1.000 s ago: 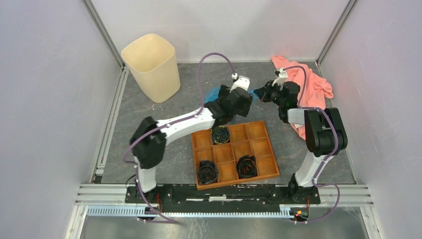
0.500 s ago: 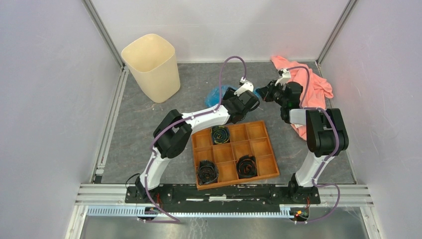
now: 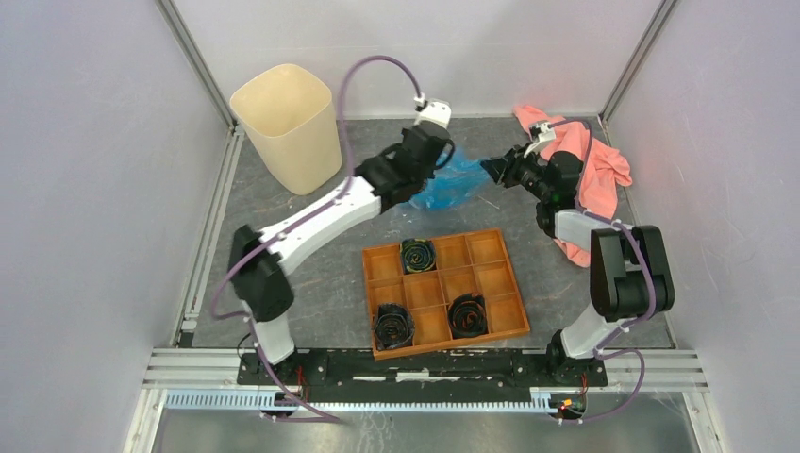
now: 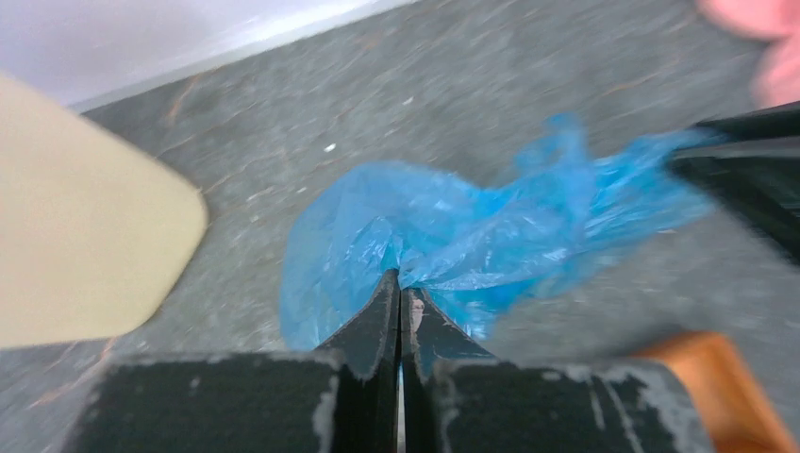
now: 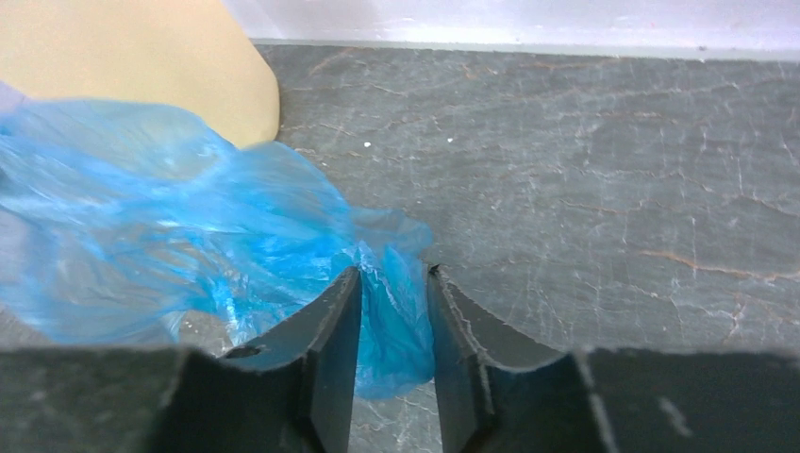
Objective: Put the trash bags into the trash bin
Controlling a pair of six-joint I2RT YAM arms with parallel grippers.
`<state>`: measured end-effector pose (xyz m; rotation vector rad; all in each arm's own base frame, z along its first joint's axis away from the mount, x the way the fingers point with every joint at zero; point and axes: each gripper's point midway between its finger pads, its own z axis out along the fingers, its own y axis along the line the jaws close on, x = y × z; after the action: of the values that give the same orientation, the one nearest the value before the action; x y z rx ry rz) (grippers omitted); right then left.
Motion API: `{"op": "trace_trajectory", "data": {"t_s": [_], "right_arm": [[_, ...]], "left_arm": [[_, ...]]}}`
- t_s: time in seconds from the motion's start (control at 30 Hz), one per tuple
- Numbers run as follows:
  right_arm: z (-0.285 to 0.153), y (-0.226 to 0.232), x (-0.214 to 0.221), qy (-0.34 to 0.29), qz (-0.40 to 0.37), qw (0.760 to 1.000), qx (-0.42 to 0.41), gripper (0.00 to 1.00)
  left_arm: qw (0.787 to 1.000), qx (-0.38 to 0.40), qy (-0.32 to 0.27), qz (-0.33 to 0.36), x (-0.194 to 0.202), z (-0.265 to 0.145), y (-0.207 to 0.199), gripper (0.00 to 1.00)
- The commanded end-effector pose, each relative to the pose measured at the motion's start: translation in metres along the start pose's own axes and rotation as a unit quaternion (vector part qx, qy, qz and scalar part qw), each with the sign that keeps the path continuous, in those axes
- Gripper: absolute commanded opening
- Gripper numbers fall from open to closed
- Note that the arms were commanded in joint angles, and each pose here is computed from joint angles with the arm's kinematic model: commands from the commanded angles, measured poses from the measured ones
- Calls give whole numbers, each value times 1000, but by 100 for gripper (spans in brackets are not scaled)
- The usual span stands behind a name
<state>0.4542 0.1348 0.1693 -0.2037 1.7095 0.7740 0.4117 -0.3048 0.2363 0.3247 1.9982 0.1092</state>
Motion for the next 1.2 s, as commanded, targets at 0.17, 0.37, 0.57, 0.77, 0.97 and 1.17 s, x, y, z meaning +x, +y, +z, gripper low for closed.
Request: {"op": "trace_trajectory", "data": {"t_s": [0.17,0.37,0.57,0.77,0.97,1.17], "right_arm": [[-22,32,-25,9,-31,999,-5,58],[-42,42,13,52,31,998,-11,77],[-62,43,34,65,74,994,-37,85],[-65,44,12,50,69,995,-44,87],[-70,30,19,74,30,997,-4,87],[-63,25,43,96,1,995,10,86]], "left_arm": [[966,208,3,-154,-54,-53,37,2],[946,272,1,-178,-59,-63,37,2],[927,293,5,-232,-65,-62,44,2],[924,270,24,-271,-52,-52,58,2],[901,273,33,-336,-31,-40,78,2],[870,261,53,-415,12,-14,111,2]]}}
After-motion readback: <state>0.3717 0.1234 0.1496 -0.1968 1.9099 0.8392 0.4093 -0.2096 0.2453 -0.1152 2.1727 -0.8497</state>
